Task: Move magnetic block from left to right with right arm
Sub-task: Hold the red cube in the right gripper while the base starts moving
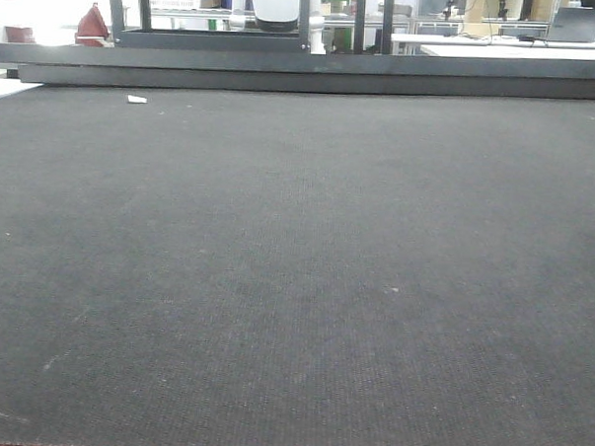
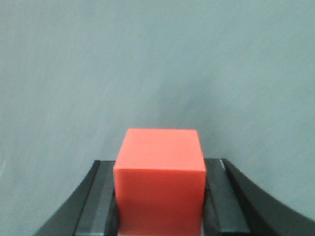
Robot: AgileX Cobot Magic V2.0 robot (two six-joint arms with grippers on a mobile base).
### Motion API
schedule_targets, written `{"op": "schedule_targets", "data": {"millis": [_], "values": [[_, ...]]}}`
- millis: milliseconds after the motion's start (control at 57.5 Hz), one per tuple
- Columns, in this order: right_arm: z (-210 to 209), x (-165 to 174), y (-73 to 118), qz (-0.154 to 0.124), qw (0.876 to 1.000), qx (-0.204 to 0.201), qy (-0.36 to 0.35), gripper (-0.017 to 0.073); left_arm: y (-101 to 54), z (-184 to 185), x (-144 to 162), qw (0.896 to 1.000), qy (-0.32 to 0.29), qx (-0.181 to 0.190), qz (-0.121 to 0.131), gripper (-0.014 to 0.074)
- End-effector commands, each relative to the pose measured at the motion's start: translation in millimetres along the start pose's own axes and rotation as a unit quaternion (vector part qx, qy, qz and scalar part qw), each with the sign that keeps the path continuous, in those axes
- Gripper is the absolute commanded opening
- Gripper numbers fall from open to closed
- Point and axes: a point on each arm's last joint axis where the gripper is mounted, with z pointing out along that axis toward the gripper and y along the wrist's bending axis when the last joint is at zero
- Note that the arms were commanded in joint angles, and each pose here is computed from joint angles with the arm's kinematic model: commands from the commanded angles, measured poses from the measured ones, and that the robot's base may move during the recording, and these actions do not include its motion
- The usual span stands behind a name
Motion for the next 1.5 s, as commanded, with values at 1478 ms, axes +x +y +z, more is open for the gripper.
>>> {"op": "schedule_targets", "data": {"millis": [1478], "values": [[-88.7,44.4,-8.4,-0.079,0.917,-0.008,-0.392,0.0228,0.1,-1.2,-6.0,0.999,-0.045,0.001,-0.003,-0.0126]]}}
